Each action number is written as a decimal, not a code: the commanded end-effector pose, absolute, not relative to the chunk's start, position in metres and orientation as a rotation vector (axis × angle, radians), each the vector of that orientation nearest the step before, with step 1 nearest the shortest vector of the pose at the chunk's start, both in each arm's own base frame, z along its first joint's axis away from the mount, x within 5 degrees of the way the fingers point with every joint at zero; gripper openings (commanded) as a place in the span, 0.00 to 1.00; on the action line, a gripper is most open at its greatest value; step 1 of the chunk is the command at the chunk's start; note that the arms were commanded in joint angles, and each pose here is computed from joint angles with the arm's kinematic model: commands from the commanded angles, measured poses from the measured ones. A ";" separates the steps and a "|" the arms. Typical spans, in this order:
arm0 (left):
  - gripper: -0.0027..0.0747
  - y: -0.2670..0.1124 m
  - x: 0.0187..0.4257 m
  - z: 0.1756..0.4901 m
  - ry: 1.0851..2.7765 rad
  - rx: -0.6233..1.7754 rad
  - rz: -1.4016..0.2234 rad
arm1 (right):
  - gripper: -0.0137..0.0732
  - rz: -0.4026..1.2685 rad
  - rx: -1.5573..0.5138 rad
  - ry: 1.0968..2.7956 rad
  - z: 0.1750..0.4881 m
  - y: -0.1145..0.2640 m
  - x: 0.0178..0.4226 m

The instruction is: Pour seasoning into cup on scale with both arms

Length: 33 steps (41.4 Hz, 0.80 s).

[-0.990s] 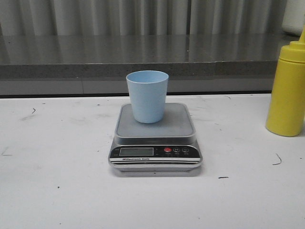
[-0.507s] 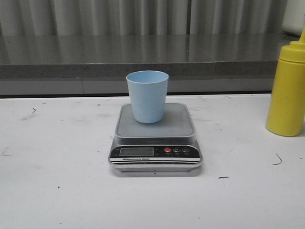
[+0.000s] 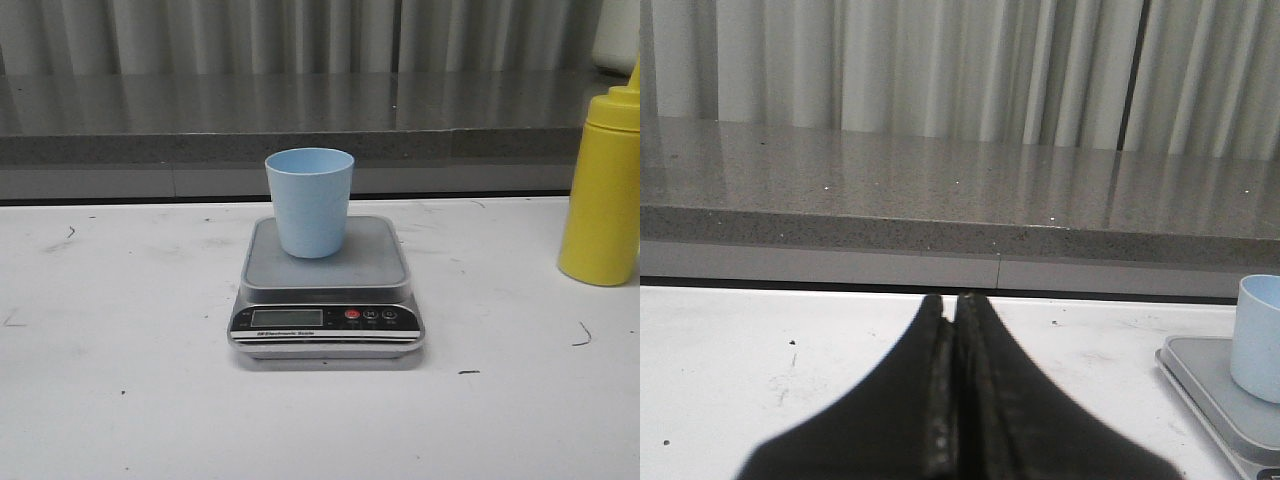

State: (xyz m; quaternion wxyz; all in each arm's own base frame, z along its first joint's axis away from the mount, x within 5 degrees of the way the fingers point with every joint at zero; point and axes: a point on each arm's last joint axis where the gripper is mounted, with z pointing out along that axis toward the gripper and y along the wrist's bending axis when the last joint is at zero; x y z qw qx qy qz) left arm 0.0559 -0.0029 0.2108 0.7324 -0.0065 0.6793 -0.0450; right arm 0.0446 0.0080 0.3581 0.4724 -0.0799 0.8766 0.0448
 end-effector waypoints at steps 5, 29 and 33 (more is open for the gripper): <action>0.01 -0.003 0.055 0.212 1.418 -0.013 -0.098 | 0.02 0.110 -0.190 2.061 0.371 0.008 0.047; 0.01 -0.003 0.055 0.212 1.418 -0.013 -0.098 | 0.02 -0.034 -0.095 1.776 0.308 0.000 0.052; 0.01 -0.003 0.055 0.212 1.418 -0.013 -0.098 | 0.02 -0.021 -0.064 1.694 0.282 0.000 0.052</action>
